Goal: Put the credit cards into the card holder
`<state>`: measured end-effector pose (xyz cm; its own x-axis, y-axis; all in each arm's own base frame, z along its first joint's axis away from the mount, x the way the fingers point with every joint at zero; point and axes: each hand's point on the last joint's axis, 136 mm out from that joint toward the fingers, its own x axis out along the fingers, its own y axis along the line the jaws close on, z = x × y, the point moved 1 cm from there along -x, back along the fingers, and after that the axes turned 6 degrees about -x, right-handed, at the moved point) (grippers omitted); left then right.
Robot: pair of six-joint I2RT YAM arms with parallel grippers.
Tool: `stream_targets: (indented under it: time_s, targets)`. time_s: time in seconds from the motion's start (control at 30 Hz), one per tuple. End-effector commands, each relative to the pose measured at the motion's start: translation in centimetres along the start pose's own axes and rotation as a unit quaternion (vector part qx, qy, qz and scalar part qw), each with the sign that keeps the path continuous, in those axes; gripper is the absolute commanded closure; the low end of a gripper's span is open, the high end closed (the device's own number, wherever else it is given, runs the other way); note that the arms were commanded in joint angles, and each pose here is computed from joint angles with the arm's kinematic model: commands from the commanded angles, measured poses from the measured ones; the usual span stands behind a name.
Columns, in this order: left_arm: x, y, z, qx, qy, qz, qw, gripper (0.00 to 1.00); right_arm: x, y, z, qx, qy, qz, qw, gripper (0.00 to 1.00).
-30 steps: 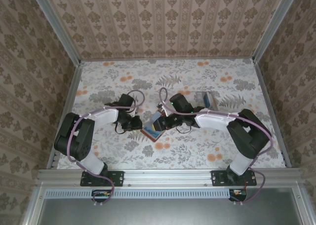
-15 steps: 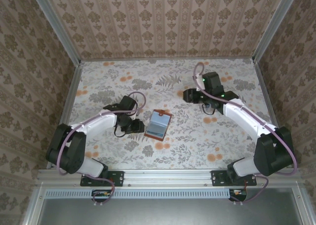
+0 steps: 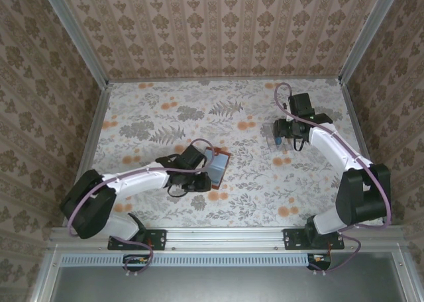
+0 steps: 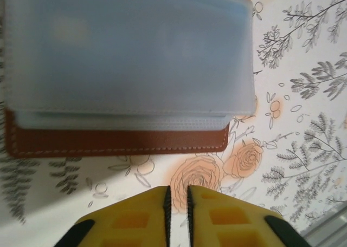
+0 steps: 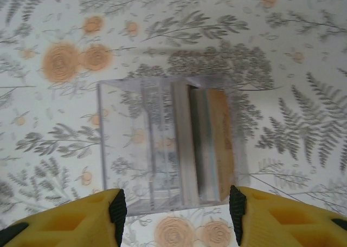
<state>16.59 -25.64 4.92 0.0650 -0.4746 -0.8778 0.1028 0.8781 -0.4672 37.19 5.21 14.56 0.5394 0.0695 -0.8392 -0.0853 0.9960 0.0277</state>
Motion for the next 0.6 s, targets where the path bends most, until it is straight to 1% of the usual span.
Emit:
stream_targets:
  time_s: [0.0,0.07,0.2,0.37,0.57]
  targets:
    - [1.2,0.6,0.9,-0.030,-0.025,0.013,0.999,0.86,-1.1,2.6,0.3,-0.015,-0.010,0.076,0.997,0.44]
    - [1.7,1.6,1.1,-0.038,-0.022,0.029,0.999,0.88,-1.0,2.3,0.4,-0.013,-0.006,0.069,0.998,0.44]
    - [2.0,3.5,1.5,-0.043,-0.019,0.065,0.997,0.94,-0.7,0.7,-0.1,-0.014,0.011,0.022,1.000,0.43]
    - [1.7,5.3,2.0,-0.048,-0.023,0.092,0.994,0.96,0.1,-0.8,-0.8,-0.017,0.036,-0.026,0.999,0.39]
    - [1.0,7.7,3.3,-0.065,-0.022,0.110,0.992,0.97,0.7,-1.1,-1.2,-0.014,0.047,-0.035,0.998,0.38]
